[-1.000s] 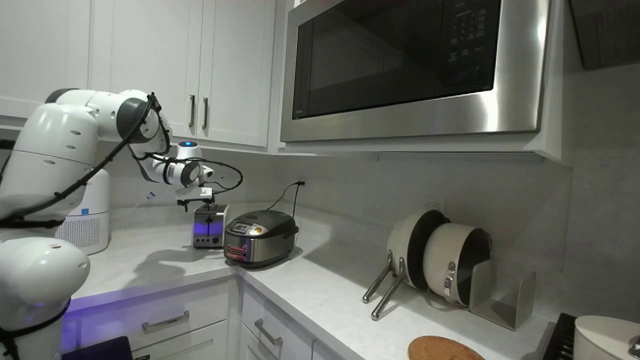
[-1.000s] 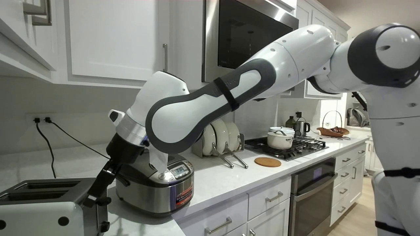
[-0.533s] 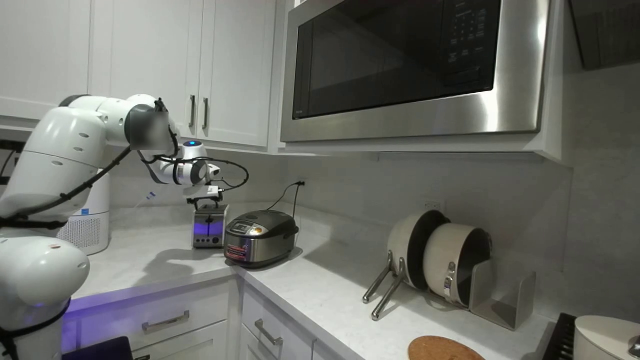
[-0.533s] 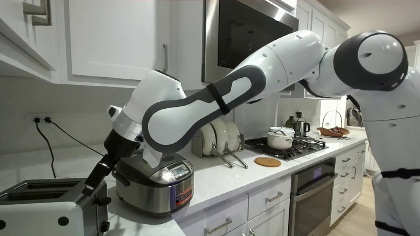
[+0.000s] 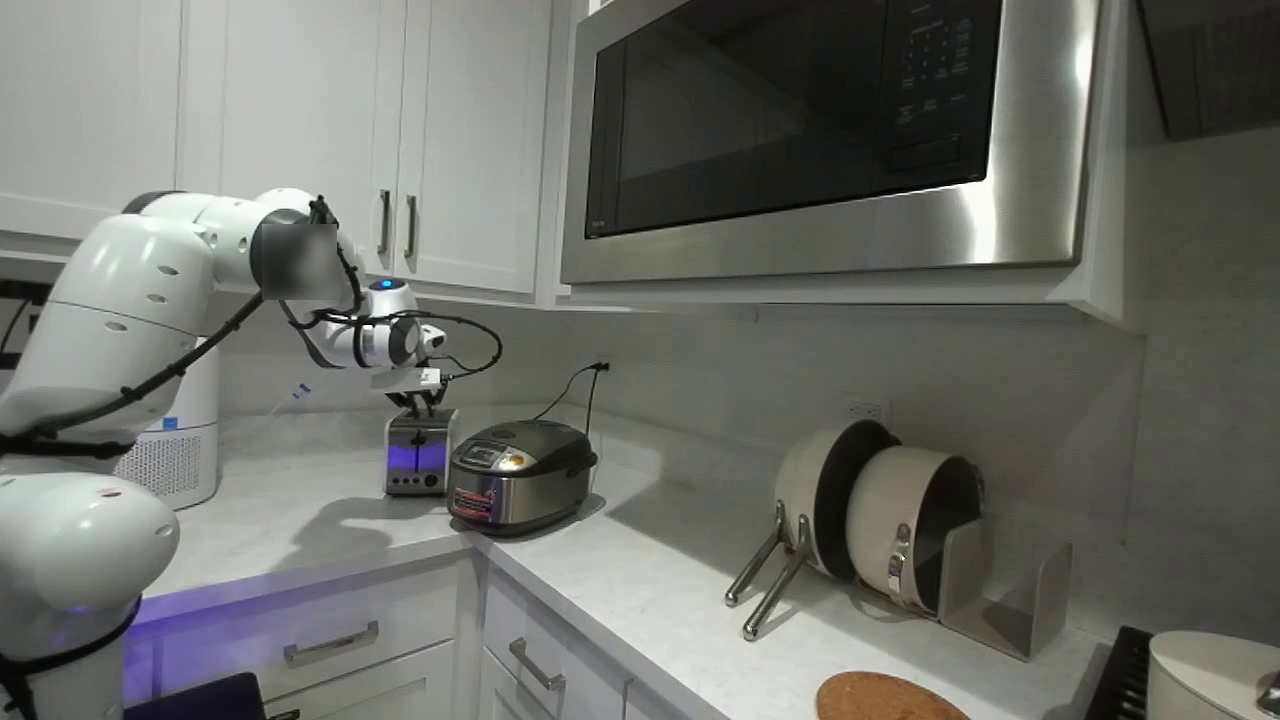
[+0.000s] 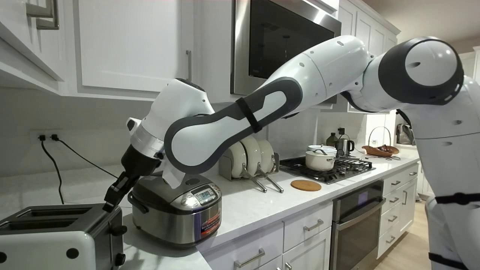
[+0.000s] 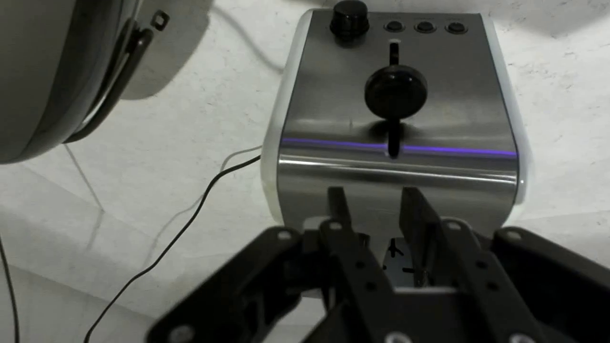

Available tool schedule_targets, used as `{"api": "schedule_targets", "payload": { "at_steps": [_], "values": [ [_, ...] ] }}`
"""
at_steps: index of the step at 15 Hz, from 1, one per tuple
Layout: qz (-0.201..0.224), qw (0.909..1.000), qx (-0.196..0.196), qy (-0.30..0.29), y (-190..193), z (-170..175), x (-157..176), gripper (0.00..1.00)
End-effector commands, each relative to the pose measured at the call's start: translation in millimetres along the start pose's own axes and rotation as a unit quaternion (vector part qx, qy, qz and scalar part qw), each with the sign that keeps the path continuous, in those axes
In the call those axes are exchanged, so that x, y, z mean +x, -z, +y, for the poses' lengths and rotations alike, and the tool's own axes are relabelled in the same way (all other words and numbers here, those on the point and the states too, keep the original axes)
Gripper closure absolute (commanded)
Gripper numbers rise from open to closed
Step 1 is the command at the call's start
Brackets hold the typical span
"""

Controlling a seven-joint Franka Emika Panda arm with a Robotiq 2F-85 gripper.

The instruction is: Press down the lever on the toaster

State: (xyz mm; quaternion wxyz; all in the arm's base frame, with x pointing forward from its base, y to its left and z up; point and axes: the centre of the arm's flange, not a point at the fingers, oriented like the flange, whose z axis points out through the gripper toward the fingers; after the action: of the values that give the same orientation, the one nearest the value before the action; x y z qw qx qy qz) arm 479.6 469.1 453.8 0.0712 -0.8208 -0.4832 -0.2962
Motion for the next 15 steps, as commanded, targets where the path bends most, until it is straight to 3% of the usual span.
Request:
{"api": "schedule_targets", "payload": {
  "at_steps": [1,2,15],
  "values": [
    [-0.007,0.9998,-0.014,-0.010,8,-3,7,0.96],
    [-0.010,0.9998,-0.014,-0.010,7,-2,7,1.00],
    [-0.068,0.9974,-0.004,-0.023,-7,-3,-8,1.00]
  ]
}}
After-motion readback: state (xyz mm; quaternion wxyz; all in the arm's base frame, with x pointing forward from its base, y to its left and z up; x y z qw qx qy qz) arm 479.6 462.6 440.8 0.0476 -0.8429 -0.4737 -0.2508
